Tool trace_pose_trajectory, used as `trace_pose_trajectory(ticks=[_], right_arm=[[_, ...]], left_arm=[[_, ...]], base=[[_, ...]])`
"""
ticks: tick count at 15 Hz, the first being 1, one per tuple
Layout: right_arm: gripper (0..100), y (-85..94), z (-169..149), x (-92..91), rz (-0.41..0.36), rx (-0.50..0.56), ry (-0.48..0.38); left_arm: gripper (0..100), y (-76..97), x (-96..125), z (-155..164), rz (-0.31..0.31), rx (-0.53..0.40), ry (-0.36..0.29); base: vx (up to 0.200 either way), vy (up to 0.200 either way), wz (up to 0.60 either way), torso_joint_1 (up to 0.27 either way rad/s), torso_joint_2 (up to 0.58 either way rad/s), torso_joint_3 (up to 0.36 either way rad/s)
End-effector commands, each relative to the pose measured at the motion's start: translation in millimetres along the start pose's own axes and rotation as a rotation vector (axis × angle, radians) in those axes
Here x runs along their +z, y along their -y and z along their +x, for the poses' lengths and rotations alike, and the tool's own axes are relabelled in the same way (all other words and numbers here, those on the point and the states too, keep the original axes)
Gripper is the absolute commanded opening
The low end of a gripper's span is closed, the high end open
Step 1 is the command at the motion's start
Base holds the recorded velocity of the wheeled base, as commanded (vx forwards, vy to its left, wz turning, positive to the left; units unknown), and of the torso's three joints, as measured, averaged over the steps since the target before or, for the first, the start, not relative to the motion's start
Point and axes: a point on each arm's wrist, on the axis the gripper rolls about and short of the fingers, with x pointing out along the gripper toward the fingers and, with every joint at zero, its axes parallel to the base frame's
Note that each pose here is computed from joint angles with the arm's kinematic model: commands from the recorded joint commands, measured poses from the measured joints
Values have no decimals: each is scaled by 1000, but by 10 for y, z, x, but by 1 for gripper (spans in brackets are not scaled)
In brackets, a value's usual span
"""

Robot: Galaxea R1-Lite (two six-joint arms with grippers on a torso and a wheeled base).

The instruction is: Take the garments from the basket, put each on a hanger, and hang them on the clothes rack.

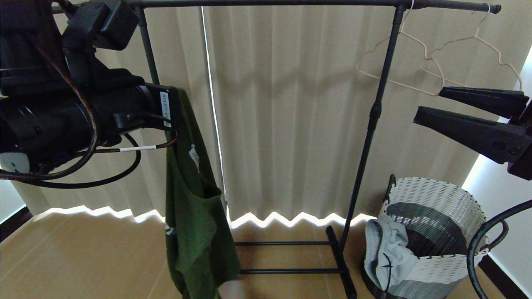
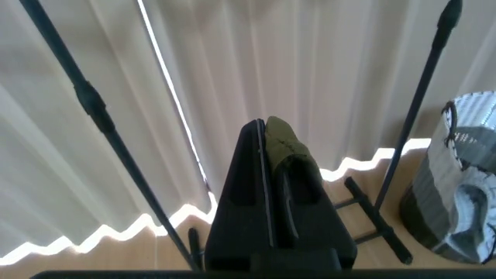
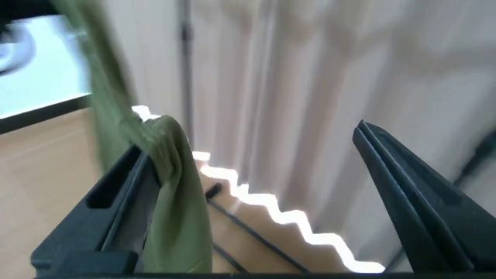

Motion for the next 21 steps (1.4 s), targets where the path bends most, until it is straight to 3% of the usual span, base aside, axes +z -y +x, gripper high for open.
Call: trace_pose_trajectory(ticks=[1,2,5,9,12,16,19,21], right_arm=[[100,5,4,-21,-2,-5,-9],[100,13,-1,-65,-12,-14,-24],[100,163,-121,-343,-78,-185,-117],[100,200,-231,-562,-85,-394,-197],[100,186,-304,-582,-96,-450,-198],[100,227,-380,-657,-109,-540,-220],[100,237,-438,-636,-141,-593,-217],[100,225,-463,-612,-145,-594,-202]], left_arm=[[0,-2,-34,-11,4,0,-10],[0,-15,-49,-53,2,1,-12],[0,-116,-274,-449,-9,9,-42],[0,-162,-710,-755,-68,14,-136],[0,-317,-742,-809,-142,100,-132],[0,-466,-923,-977,-128,193,-160],[0,-480,-1037,-1246,-137,207,-132],[0,-483,-1024,-1328,-98,206,-103]], base=[[0,0,0,0,0,0],[0,0,0,0,0,0],[0,0,0,0,0,0],[0,0,0,0,0,0],[0,0,0,0,0,0],[0,0,0,0,0,0],[0,0,0,0,0,0],[0,0,0,0,0,0]])
